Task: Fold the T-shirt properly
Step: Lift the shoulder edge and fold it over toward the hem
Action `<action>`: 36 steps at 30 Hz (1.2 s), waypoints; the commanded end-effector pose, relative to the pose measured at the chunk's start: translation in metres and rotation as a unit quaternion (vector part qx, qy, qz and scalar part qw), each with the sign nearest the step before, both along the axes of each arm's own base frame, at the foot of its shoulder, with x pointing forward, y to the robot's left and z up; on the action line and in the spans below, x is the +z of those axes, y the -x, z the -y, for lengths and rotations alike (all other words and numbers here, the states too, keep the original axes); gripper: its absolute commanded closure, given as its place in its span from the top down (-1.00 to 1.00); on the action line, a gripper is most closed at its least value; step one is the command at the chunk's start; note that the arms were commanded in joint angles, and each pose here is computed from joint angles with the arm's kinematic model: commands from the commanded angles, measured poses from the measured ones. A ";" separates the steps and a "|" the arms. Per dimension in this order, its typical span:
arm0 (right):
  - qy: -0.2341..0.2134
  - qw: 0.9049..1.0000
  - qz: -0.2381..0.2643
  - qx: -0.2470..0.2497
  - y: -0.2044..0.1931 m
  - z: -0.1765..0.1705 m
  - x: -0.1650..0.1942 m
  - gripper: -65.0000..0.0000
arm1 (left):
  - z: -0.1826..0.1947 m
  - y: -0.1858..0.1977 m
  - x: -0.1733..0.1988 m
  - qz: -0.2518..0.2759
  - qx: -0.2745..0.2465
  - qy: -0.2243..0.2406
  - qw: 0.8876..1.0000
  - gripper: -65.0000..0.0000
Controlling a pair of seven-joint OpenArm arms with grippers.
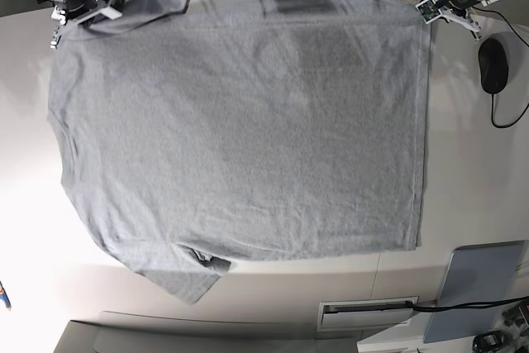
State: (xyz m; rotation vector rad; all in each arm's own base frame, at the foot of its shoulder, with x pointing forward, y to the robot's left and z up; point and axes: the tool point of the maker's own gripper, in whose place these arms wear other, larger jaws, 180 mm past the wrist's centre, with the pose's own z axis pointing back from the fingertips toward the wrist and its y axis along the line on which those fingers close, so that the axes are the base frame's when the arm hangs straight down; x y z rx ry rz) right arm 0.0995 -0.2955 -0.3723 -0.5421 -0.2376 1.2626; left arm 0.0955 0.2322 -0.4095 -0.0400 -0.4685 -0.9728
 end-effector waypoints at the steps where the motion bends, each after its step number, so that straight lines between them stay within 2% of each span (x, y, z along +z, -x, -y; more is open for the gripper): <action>1: 0.012 1.000 0.024 0.005 -0.010 0.003 0.011 -1.00 | -0.003 -0.008 0.007 0.019 0.003 -0.002 1.000 -1.00; 4: 0.033 0.996 0.078 0.004 -0.030 0.007 0.027 -1.00 | -0.007 -0.018 0.011 0.043 0.021 -0.009 0.999 -1.00; 7: 0.083 0.987 0.140 0.002 -0.058 0.021 0.049 -1.00 | -0.008 -0.027 0.015 0.058 0.025 -0.012 0.998 -1.00; 8: 0.084 0.984 0.155 0.000 -0.067 0.022 0.054 -1.00 | -0.008 -0.031 0.016 0.062 0.027 -0.010 0.998 -1.00; 12: 0.035 0.981 0.190 -0.010 -0.093 0.010 0.062 -1.00 | 0.001 -0.057 0.028 0.091 0.048 0.030 0.994 -1.00; 18: -0.010 0.970 0.243 -0.023 -0.130 0.002 0.081 -1.00 | -0.005 -0.093 0.030 0.123 0.080 0.050 0.988 -1.00; 22: -0.045 0.964 0.260 -0.033 -0.149 -0.004 0.088 -1.00 | -0.003 -0.114 0.031 0.143 0.108 0.074 0.981 -1.00; 26: -0.064 0.960 0.266 -0.052 -0.167 0.008 0.082 -1.00 | -0.001 -0.132 0.038 0.165 0.115 0.083 0.976 -1.00; 31: -0.067 0.964 0.253 -0.051 -0.185 0.007 0.062 -1.00 | 0.014 -0.150 0.045 0.180 0.097 0.096 0.974 -1.00; 33: -0.056 0.967 0.246 -0.042 -0.192 0.006 0.053 -1.00 | 0.020 -0.155 0.043 0.173 0.091 0.090 0.977 -1.00; 36: -0.036 0.964 0.261 -0.039 -0.206 0.009 0.050 -1.00 | 0.019 -0.168 0.043 0.184 0.109 0.084 0.973 -1.00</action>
